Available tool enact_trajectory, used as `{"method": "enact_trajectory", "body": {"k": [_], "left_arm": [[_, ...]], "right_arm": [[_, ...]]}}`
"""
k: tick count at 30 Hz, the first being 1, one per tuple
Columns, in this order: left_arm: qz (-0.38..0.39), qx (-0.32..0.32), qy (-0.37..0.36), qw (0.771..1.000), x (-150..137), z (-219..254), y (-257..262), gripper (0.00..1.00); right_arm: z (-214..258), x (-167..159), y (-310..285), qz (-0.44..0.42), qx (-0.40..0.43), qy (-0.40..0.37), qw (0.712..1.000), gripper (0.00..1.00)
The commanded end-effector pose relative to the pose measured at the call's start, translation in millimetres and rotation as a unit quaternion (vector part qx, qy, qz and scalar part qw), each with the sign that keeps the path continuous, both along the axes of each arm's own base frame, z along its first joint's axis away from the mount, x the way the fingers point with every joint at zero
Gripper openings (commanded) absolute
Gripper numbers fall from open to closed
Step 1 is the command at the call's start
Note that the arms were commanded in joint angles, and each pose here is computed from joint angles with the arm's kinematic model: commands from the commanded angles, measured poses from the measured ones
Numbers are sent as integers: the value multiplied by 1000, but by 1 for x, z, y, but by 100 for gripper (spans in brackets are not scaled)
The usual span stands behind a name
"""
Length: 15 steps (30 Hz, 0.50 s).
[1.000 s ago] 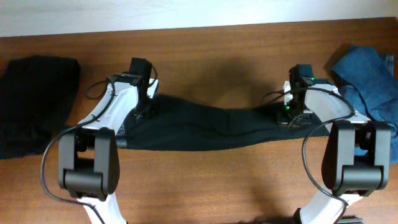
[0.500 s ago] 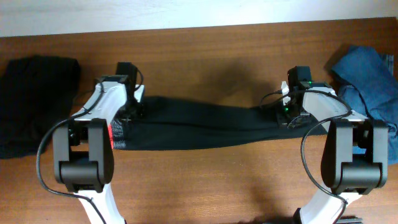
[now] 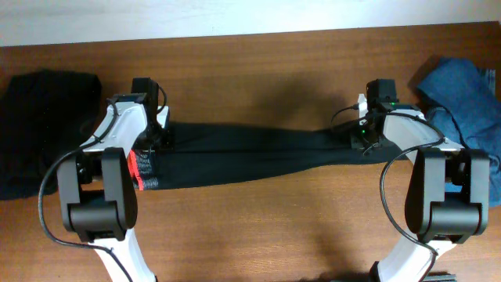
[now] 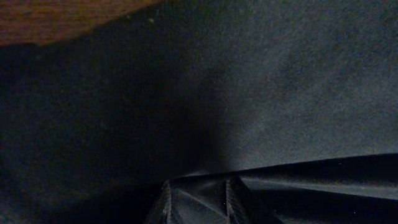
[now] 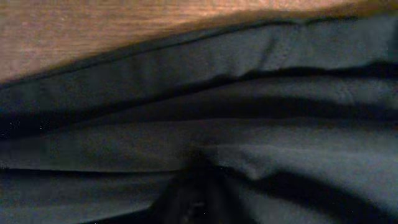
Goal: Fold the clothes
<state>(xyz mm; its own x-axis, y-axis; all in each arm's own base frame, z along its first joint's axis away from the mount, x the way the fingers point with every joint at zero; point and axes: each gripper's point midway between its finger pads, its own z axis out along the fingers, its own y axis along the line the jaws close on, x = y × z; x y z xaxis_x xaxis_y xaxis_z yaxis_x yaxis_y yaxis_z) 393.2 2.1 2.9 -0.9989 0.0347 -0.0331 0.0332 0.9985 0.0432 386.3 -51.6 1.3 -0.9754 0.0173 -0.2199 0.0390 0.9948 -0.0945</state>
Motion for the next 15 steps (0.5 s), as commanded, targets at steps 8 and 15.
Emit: {"method": "enact_trajectory", "body": {"k": [8,15], "left_arm": [[-1,-50,-49,998,47,87,-19,36],[-87,-123,-30,988,31,120,-92,41]], "right_arm": [[33,26,-8,-7,7,-7,1000,58],[50,18,-7,-12,13,22,1000,76]]}}
